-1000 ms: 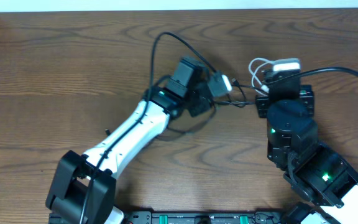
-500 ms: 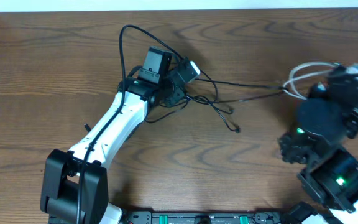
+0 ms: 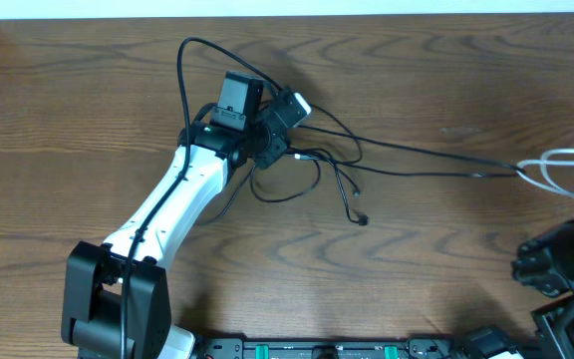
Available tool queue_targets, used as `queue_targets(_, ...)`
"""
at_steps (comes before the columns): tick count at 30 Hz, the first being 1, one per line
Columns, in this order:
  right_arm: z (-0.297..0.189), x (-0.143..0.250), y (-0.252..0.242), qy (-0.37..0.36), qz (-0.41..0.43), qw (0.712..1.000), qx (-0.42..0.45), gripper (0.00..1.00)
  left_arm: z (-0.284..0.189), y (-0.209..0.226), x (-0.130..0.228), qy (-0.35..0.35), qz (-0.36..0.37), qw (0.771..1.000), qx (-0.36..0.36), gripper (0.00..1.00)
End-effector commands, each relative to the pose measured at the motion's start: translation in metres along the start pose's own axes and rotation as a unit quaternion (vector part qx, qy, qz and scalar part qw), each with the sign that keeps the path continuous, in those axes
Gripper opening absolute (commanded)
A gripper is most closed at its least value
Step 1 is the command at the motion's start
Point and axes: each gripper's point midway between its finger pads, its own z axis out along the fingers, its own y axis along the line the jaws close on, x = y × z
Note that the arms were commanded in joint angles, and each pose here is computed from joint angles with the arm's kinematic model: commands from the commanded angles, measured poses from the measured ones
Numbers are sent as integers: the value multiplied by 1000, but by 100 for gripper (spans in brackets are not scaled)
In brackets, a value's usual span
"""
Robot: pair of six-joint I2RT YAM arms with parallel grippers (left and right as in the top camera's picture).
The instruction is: Untangle cables
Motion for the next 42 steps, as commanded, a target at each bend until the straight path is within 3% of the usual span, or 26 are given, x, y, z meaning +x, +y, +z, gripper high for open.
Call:
queue_targets(1, 4, -7, -38, -2, 32, 997, 67, 1, -8, 22, 10, 12, -16, 999, -34, 7)
queue_targets(9, 9, -10, -41, -7, 36, 997, 70, 1, -8, 21, 8, 5, -18, 999, -27, 7)
queue_targets(12, 11, -12, -17, -13, 30, 999, 1, 1, -8, 19, 7, 1, -21, 1000, -20, 7)
queue_targets(16, -1, -4, 48, -8, 12, 982, -188, 1, -8, 18, 7, 1, -21, 1000, -20, 7)
queue_targets(18, -17, 7, 81, 13, 14, 957, -289, 1, -8, 18, 6, 1, -21, 1000, -20, 7)
queue_targets(22, -64, 32, 142, 87, 38, 878, -470, 1, -8, 13, 3, -8, -22, 1000, -5, 7)
queue_targets(27, -137, 76, 204, 182, -1, 734, -655, 1, -8, 13, 3, -8, -22, 1000, -6, 7)
queue_targets(31, -180, 128, 226, 271, -58, 625, -730, 1, -8, 13, 4, -8, -22, 1000, -5, 7)
queue_targets(33, -188, 156, 229, 314, -86, 598, -733, 1, -8, 13, 4, -7, -22, 1000, -5, 7)
queue_targets(38, -192, 204, 220, 378, -150, 569, -715, 12, -8, 13, 4, -7, -23, 1000, -5, 7)
queue_targets(42, -194, 210, 210, 366, -184, 556, -723, 29, -8, 13, 4, -7, -23, 1000, -5, 7)
